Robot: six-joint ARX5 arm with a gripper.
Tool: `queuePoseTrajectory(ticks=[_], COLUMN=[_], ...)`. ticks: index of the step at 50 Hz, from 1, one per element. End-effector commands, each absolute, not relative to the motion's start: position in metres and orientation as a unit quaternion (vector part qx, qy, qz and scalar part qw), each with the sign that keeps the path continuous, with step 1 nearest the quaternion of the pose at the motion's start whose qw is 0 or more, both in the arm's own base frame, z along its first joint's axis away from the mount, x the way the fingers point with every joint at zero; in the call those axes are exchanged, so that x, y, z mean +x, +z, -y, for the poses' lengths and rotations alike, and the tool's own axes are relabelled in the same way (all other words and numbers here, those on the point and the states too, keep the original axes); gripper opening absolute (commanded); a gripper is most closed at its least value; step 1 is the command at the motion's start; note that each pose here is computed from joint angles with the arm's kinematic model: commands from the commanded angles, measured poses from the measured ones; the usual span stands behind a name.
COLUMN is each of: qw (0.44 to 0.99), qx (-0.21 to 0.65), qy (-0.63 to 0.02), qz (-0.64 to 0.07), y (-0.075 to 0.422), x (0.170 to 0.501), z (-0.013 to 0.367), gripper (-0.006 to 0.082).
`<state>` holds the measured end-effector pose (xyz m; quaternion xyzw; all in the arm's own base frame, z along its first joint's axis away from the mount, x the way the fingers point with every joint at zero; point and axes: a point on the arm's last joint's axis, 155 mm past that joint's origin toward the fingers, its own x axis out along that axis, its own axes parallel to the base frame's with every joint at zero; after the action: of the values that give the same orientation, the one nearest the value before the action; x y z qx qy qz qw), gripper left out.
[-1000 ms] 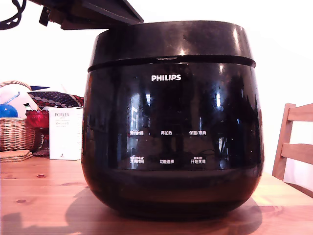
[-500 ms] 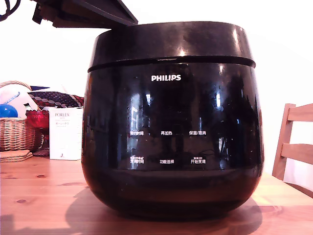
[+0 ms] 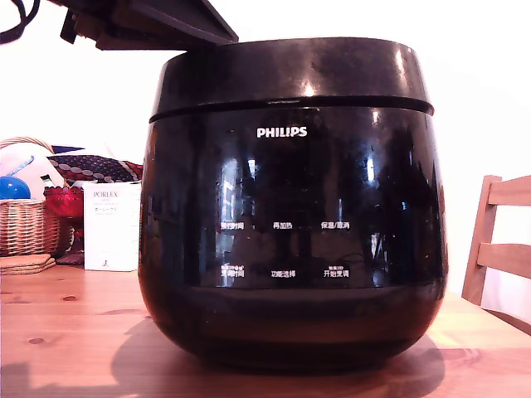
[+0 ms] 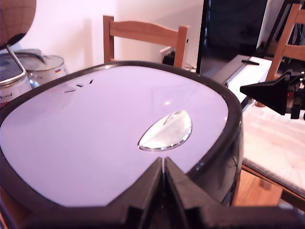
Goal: Close the rice cooker by pressing the lid down with medium force
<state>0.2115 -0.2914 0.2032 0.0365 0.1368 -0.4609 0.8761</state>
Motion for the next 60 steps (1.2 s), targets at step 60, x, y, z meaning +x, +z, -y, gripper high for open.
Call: queuePoseTrajectory(ticks=[60], qw=[0.854], qx=[0.082], qy=[-0.452], qz=[-0.243], y=[0.106], x=[0.198], z=[0.279], gripper=[-0.0024])
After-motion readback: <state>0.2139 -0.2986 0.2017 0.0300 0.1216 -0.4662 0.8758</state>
